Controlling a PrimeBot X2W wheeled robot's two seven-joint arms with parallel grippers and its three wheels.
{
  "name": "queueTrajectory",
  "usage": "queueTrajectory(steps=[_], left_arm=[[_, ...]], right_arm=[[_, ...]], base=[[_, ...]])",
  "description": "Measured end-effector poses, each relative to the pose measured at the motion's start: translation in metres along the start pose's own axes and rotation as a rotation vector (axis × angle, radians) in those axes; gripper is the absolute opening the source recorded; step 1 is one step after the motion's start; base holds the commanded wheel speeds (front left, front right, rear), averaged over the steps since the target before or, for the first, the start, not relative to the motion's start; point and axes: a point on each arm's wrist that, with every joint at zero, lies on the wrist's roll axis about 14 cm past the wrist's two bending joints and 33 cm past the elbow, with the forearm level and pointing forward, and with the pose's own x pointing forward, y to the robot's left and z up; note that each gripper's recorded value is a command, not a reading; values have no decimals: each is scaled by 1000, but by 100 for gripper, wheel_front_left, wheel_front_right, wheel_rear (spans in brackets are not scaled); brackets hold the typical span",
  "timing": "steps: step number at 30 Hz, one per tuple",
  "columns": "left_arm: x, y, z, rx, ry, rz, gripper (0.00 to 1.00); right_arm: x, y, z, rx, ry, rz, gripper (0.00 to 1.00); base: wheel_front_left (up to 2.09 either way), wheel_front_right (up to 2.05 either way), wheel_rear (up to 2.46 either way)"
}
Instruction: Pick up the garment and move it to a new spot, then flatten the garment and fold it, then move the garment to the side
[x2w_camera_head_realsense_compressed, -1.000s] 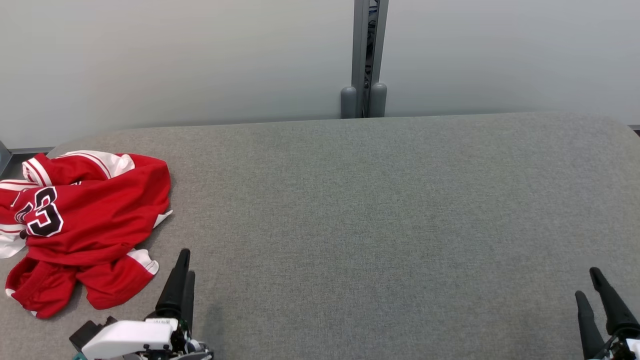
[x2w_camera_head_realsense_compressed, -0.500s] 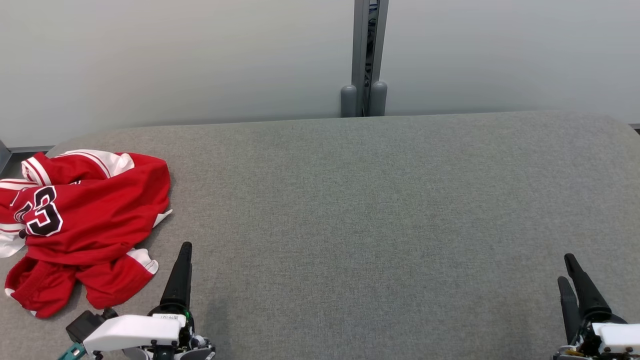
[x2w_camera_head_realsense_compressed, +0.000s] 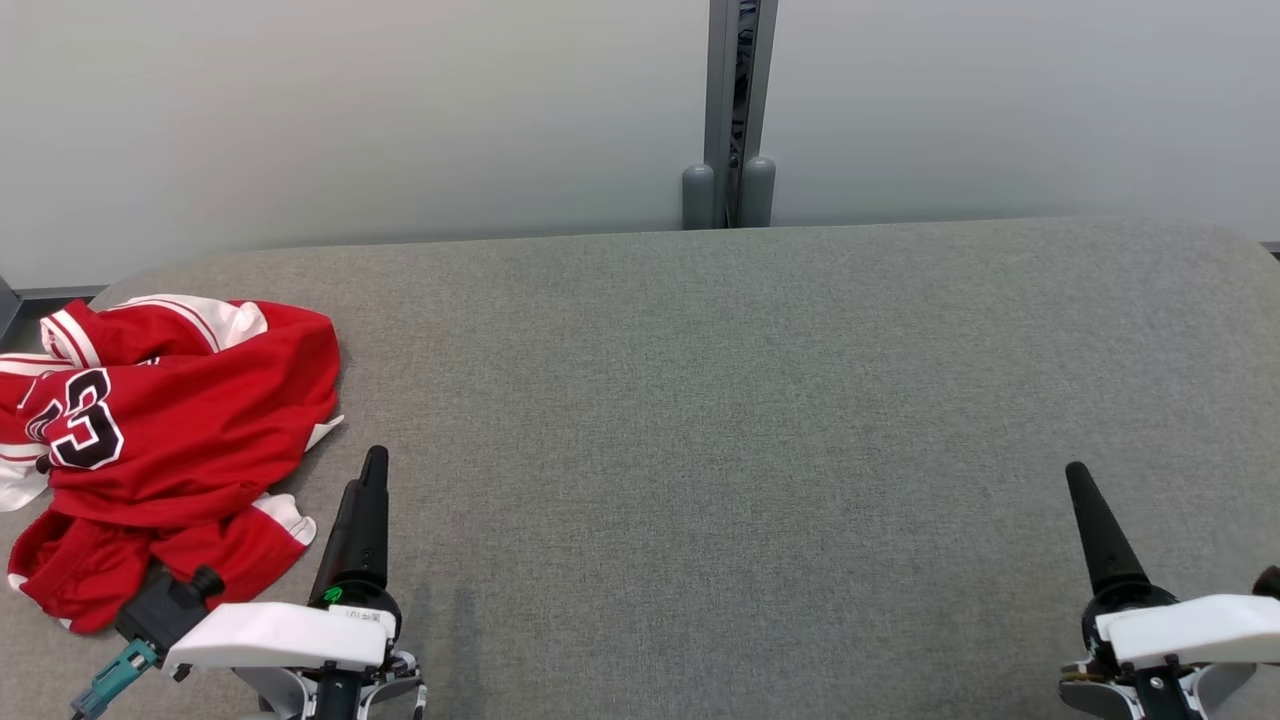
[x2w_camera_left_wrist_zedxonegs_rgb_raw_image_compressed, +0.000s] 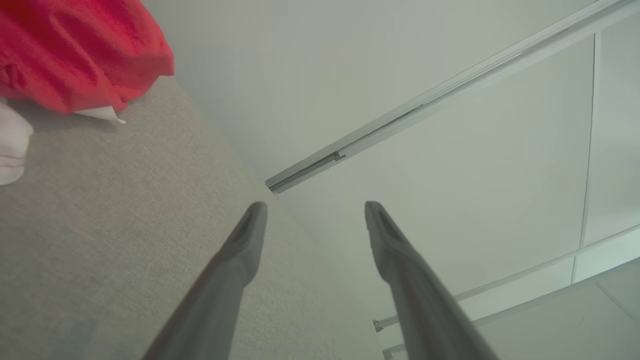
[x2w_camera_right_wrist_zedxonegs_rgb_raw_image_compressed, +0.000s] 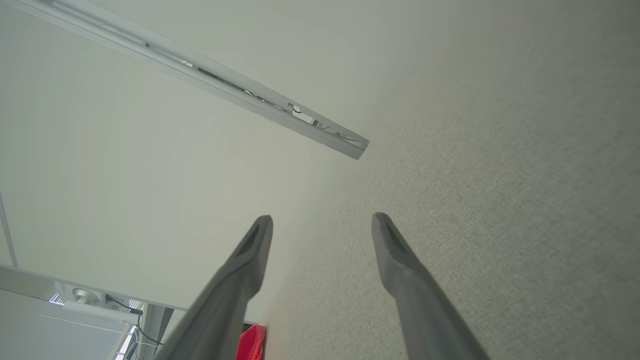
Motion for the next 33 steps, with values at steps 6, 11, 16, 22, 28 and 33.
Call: queueTrajectory(steps=[6, 11, 16, 22, 28, 33], left_arm=[[1, -7, 1, 128, -7, -15, 100], [1, -9, 1, 205, -11, -19, 100], [2, -13, 2, 286, -21, -27, 100], [3, -17, 4, 377, -37, -33, 100], [3, -20, 6, 463, -50, -41, 100], [3, -22, 6, 505, -59, -45, 100]], right_arm=[[4, 15, -11, -138, 26, 47, 100], [8, 25, -17, -223, 32, 81, 100], [9, 32, -21, -284, 31, 104, 100], [12, 38, -24, -376, 26, 129, 100], [14, 44, -32, -448, 34, 156, 100], [15, 49, -34, -487, 29, 174, 100]], base=[[0, 0, 0], [0, 0, 0], [0, 0, 0], [0, 0, 0], [0, 0, 0], [0, 0, 0]])
